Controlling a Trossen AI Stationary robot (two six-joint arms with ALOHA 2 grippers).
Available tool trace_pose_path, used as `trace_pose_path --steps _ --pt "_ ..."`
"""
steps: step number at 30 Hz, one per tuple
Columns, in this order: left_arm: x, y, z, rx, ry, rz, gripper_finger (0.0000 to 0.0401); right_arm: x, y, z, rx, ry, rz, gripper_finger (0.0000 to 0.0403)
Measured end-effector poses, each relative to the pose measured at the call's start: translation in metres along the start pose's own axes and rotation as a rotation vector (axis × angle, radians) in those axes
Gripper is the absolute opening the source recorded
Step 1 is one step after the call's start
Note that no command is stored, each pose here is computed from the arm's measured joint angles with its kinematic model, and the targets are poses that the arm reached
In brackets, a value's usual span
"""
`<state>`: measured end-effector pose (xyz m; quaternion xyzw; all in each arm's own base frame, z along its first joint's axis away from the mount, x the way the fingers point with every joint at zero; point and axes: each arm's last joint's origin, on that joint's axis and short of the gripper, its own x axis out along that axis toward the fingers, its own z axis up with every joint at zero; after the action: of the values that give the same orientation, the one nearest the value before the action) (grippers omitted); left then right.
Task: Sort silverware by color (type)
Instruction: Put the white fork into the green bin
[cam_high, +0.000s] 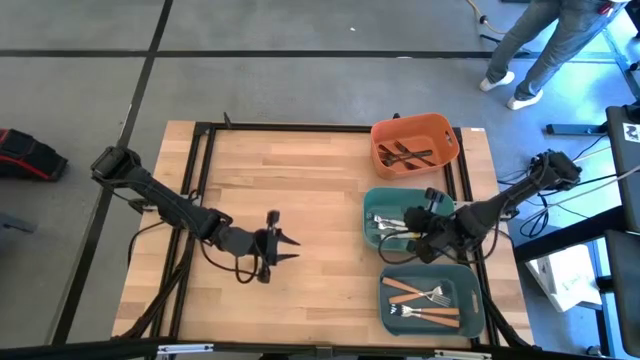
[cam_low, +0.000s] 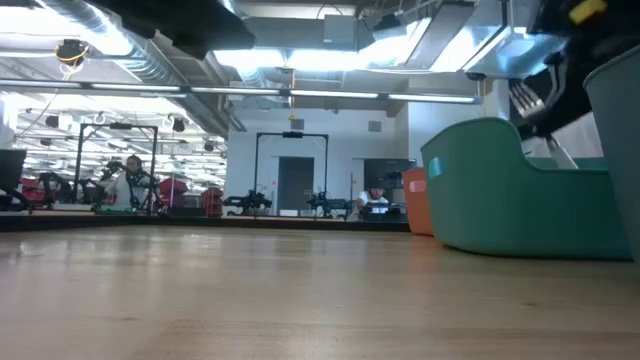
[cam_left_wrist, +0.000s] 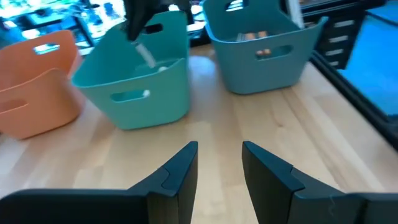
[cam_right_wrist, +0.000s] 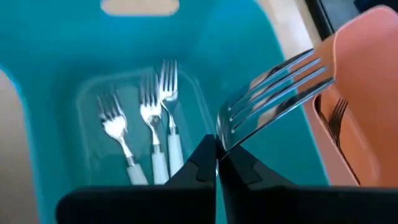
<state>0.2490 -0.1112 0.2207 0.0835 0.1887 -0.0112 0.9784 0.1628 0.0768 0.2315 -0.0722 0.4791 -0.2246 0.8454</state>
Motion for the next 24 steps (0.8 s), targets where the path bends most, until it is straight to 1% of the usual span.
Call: trace_pose_path --steps 3,10,14,18,24 --pt "0.000 -0.001 0.000 0.001 0.001 -0.025 0.0120 0.011 -0.003 -0.005 0.009 0.062 -0.004 0.0001" --pt "0.001 0.002 0.000 0.000 0.005 0.002 0.0120 0.024 -0.010 -0.008 0.061 0.158 0.017 0.0001" --pt "0.001 0.002 0.000 0.000 0.006 0.004 0.0120 0.028 -0.011 -0.009 0.076 0.164 0.017 0.0001" --pt "0.001 0.002 -0.001 0.000 0.008 0.003 0.0120 0.031 -0.007 -0.009 0.096 0.152 0.058 0.0001" --pt "0.001 0.002 -0.001 -0.005 0.009 0.004 0.0120 0.035 -0.004 -0.013 0.078 0.166 0.092 0.0001"
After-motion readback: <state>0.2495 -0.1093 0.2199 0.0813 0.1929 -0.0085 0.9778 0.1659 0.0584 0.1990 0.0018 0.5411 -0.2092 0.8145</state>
